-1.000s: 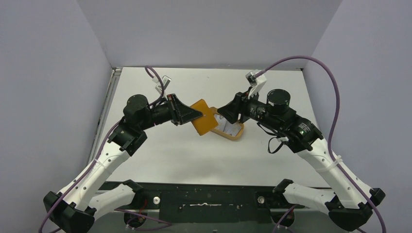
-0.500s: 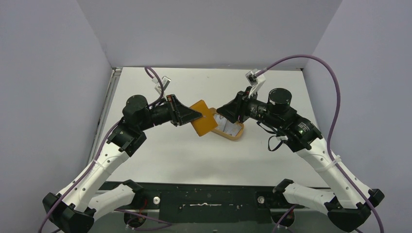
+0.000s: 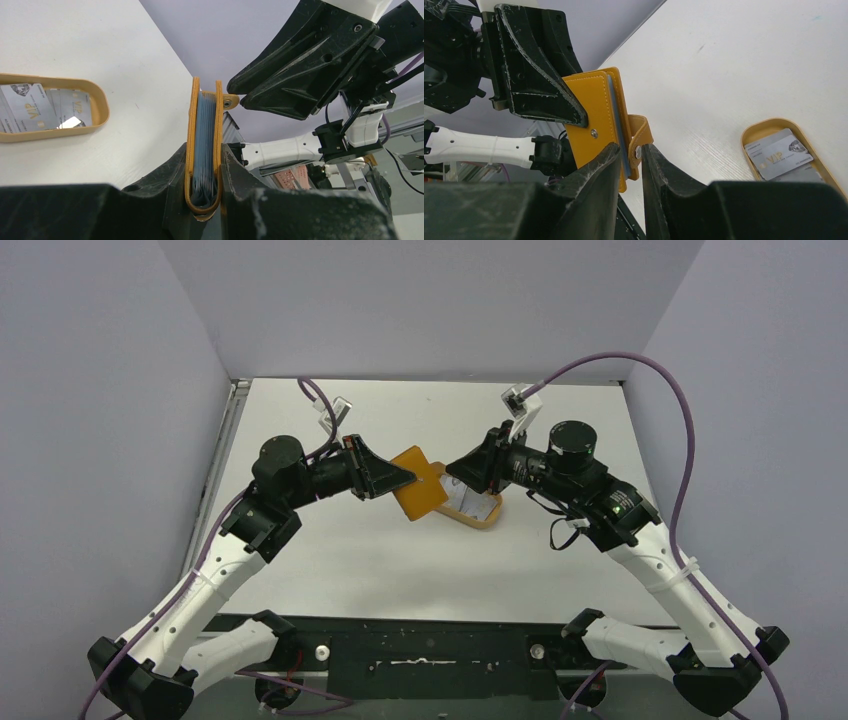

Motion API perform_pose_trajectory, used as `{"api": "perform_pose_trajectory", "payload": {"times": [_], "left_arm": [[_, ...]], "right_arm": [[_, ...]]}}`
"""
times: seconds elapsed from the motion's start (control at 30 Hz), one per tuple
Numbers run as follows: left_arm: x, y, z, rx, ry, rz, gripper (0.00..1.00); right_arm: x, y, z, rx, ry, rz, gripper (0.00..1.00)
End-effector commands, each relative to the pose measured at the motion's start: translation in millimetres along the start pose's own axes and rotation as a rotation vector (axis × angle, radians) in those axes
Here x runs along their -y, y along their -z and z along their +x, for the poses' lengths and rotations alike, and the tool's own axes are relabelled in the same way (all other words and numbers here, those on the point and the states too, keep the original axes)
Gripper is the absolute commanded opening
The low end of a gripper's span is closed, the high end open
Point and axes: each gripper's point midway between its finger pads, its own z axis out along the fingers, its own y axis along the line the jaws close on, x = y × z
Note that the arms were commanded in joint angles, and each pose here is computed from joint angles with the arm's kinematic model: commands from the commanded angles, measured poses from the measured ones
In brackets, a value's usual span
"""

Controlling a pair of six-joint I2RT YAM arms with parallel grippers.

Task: Put the credit cards into the card holder
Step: Close the card holder at the center of the board.

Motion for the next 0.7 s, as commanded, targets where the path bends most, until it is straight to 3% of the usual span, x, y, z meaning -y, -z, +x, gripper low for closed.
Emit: {"api": "perform_pose_trajectory", "payload": {"times": [0.0,0.17,0.37,0.57,0.67], "left_arm": [[30.4,6.5,-18.8,0.055,-0.070,0.084,0.00],[30.6,6.7,-19.3,0.058,-0.072,0.084,0.00],[30.4,7.1,-20.0,0.061,-0.077,0.079,0.00],[31.6,7.4,-20.4,0.064,-0.073,0.085,0.00],[31.9,7.3,-20.4,0.064,-0.073,0.086,0.00]], "right_arm": [[-1.2,-2.3,-4.0,0.016,0.017,-0.018,0.23],[-0.9,-3.0,-0.1,0.001,0.017,-0.022,0.20],[-1.9,-3.1,1.8,-0.006,0.019,-0.031,0.08],[-0.6,-3.9,5.3,-0.019,0.012,-0.028,0.20],[0.5,-4.1,6.3,-0.023,0.010,-0.025,0.20]]}}
